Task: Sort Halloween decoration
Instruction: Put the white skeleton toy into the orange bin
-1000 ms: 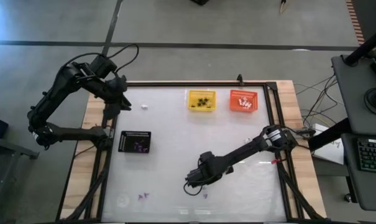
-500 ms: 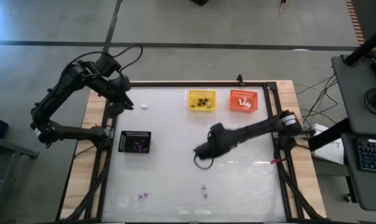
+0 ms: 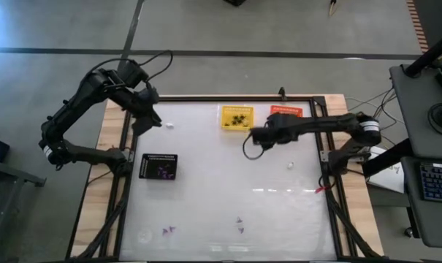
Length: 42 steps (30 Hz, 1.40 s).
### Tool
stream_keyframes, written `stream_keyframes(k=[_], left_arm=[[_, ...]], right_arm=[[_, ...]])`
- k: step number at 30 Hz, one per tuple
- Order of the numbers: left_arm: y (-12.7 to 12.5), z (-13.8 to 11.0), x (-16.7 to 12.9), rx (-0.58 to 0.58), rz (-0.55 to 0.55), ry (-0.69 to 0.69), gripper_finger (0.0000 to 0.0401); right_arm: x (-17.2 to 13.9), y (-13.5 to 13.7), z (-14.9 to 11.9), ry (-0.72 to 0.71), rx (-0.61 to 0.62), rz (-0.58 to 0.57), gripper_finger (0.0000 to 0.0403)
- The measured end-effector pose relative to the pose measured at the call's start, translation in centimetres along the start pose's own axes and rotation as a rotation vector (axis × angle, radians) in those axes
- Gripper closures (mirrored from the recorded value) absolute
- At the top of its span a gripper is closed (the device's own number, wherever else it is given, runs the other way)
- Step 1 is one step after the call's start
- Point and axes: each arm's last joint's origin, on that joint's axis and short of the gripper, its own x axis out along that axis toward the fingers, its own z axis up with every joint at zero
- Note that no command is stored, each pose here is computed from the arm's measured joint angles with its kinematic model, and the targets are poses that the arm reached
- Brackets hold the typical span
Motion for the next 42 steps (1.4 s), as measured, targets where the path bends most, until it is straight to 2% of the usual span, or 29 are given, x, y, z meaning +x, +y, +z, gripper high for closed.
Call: stream_keyframes(k=[11,16,22,28,34,42], left_arm=[[0.1,0.4,0.0,-0.082,0.012,-0.043,0.0314],[0.2,0.6,0.0,-0.111,0.016,-0.063,0.0314],[0.2,0.8,0.0,-0.121,0.018,-0.076,0.0314],[0.3,1.0,-0.1,-0.124,0.023,-0.100,0.0314],[0.3,1.1,-0.1,-0.130,0.024,-0.107,0.0314],[0.3,1.1,-0.1,-0.178,0.021,-0.107,0.0314]], right_arm=[[7.0,-5.1,4.1,-0.025,0.033,0.089,0.0390],[9.3,-6.8,5.5,-0.012,0.024,0.081,0.0390],[11.1,-8.2,6.9,-0.038,0.048,0.079,0.0390],[11.6,-8.9,8.0,-0.085,0.039,0.089,0.0388],[11.7,-9.0,8.2,-0.078,0.005,0.141,0.0345],[11.8,-9.0,8.2,-0.075,0.003,0.144,0.0283]])
